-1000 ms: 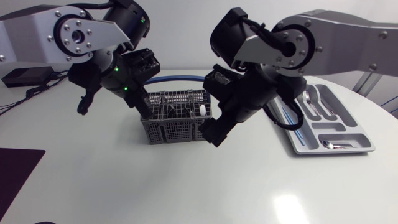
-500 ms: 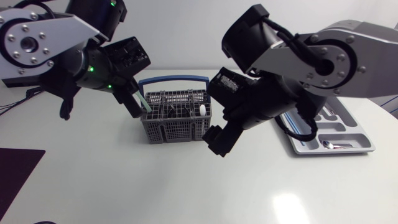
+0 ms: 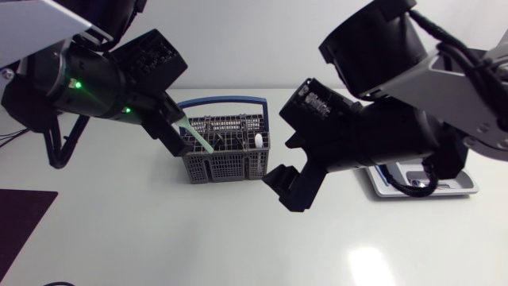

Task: Unload the cutlery basket into the drawer organizer.

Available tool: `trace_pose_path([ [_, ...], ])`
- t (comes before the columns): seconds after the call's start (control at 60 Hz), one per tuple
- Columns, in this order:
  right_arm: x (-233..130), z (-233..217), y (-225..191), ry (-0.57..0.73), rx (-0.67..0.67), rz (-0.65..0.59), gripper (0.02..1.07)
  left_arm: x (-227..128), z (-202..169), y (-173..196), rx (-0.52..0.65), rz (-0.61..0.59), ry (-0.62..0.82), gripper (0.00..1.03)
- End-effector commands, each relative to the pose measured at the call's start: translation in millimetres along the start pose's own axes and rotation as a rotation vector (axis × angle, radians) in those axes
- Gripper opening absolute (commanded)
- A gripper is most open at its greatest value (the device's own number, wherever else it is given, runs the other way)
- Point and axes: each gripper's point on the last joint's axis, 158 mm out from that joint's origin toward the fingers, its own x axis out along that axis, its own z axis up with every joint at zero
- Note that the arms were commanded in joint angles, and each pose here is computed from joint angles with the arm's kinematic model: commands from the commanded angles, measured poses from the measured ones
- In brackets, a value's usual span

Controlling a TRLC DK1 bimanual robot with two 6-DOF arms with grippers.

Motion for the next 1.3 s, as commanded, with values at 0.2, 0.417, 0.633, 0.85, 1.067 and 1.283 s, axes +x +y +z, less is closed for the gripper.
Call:
trace_pose_path([
  [0.2, -14, -4, 11, -0.086, -0.05, 0.007, 1.02, -8, 23, -38, -0.263, -0.218, -0.022, 0.04],
  [0.417, -11, -12, 22, -0.126, -0.098, 0.017, 1.02, -7, 25, -71, -0.339, -0.389, 0.0, 0.04],
  [0.633, -8, -9, 29, -0.138, -0.105, 0.032, 1.02, -1, 21, -91, -0.336, -0.481, 0.03, 0.04],
  [0.85, -1, 0, 31, -0.136, -0.103, 0.039, 0.98, -1, 25, -108, -0.327, -0.553, 0.029, 0.04],
  [1.067, 6, 11, 28, -0.147, -0.102, 0.032, 0.97, -6, 30, -122, -0.321, -0.62, 0.026, 0.04],
  [1.283, 12, 17, 24, -0.149, -0.104, 0.027, 0.93, -12, 34, -133, -0.295, -0.651, 0.016, 0.04],
])
